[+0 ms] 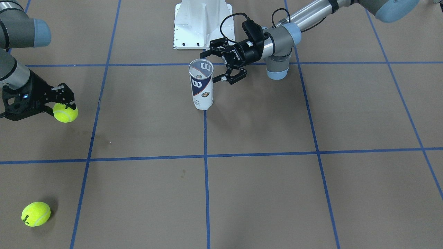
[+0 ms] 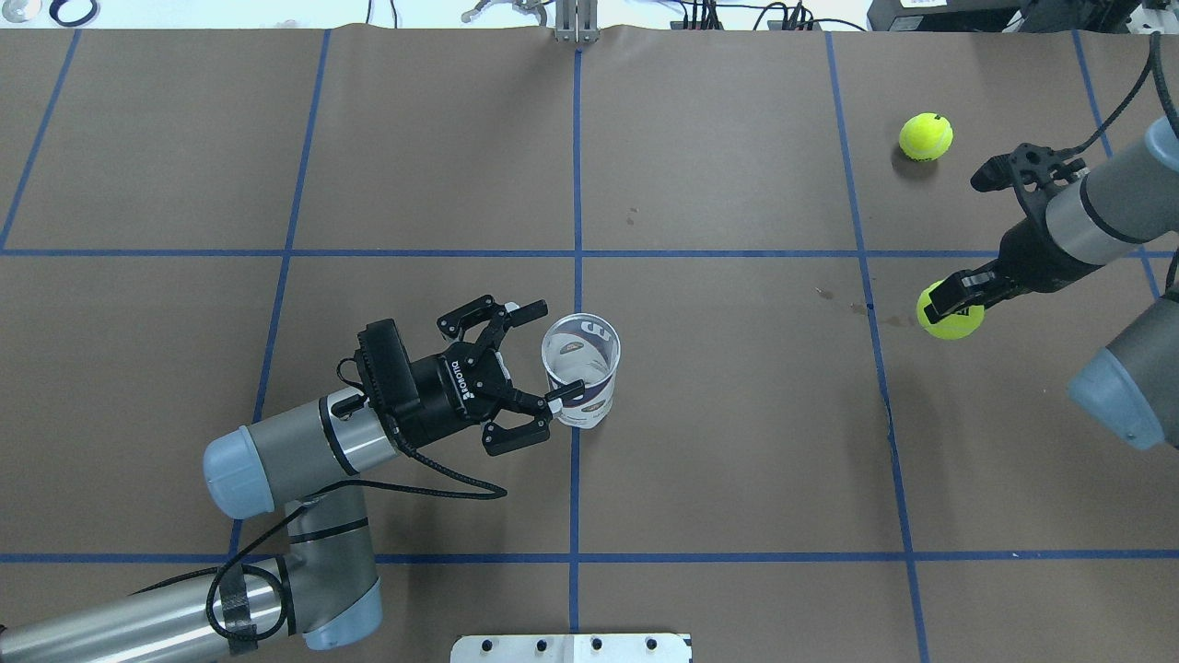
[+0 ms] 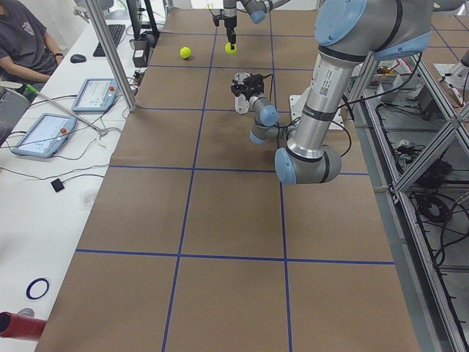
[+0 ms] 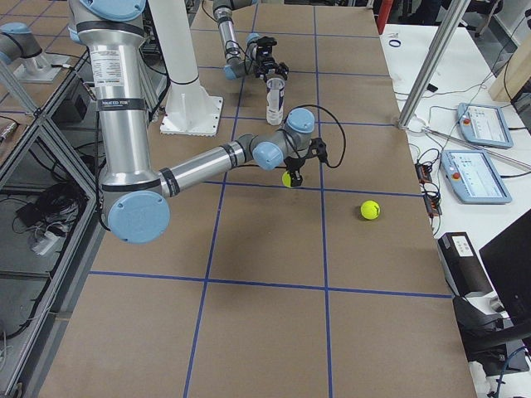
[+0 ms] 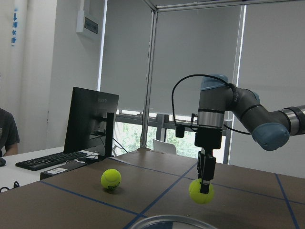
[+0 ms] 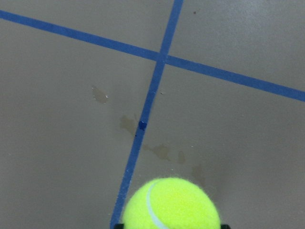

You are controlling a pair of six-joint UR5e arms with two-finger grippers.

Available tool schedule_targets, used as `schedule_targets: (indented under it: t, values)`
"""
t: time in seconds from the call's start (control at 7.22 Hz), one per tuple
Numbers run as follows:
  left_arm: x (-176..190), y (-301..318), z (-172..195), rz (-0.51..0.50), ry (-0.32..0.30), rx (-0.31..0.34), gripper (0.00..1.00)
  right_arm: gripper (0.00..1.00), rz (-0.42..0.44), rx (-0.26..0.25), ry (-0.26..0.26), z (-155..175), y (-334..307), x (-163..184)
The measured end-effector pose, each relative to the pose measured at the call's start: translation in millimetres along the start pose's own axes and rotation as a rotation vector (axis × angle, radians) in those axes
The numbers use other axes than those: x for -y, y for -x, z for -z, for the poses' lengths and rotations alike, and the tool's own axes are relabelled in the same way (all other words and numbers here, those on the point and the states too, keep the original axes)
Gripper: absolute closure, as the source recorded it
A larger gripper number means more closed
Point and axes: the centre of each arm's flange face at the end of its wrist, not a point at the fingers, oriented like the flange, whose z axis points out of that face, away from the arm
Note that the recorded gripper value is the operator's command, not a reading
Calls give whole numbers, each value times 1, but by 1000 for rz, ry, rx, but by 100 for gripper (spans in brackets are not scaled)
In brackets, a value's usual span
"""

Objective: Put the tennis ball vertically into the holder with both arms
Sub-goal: 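Carry the held ball with the right gripper above the can's opening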

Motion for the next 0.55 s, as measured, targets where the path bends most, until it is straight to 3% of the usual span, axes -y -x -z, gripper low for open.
schedule_targets:
  t: [0.55]
  values:
    - [-8,-8,0,8,18,-8,1,100,-81,55,-13,40,71,37]
